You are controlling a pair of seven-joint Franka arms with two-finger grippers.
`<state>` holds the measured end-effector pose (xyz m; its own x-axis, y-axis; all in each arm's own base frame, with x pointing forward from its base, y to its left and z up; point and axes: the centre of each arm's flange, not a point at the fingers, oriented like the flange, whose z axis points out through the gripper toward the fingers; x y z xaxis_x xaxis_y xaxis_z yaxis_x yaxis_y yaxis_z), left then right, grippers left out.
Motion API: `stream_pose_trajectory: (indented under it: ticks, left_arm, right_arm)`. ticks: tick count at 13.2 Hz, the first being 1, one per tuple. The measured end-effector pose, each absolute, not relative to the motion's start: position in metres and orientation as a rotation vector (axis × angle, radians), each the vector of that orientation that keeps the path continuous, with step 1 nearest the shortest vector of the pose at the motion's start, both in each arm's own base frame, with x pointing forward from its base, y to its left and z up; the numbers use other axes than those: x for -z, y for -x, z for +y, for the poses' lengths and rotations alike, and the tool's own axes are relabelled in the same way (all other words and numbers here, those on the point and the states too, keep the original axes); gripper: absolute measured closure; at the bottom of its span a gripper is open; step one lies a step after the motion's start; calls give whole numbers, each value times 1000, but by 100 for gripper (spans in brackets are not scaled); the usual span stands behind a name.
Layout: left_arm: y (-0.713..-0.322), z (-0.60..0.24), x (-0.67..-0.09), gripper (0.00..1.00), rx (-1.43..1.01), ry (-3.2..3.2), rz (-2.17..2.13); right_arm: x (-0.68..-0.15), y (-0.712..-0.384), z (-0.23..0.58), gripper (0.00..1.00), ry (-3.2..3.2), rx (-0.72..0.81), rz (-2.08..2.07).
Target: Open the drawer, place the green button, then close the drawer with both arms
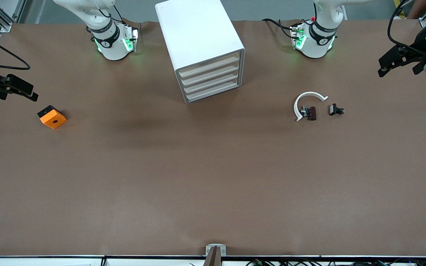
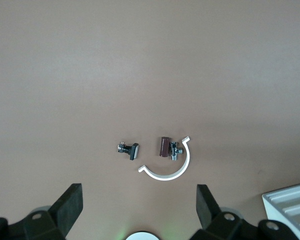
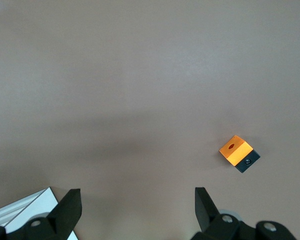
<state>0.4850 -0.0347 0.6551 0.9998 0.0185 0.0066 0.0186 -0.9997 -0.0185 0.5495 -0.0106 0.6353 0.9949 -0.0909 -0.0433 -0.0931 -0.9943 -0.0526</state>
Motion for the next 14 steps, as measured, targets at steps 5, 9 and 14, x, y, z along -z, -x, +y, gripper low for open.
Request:
stream_pose_trajectory:
  ticks: [5,9,14]
  left_arm:
    - [-490,-26,-649,0,1,3157,-21]
    - [-500,-29,-640,0,-15,3158,-10]
    - [-508,-29,-638,0,-1,3160,-10]
  right_arm:
    - [-635,-550,-10,0,3083,-62,142]
    - [-635,-550,-7,0,3084,-62,132]
    - [-636,-550,-7,0,3084,-54,130]
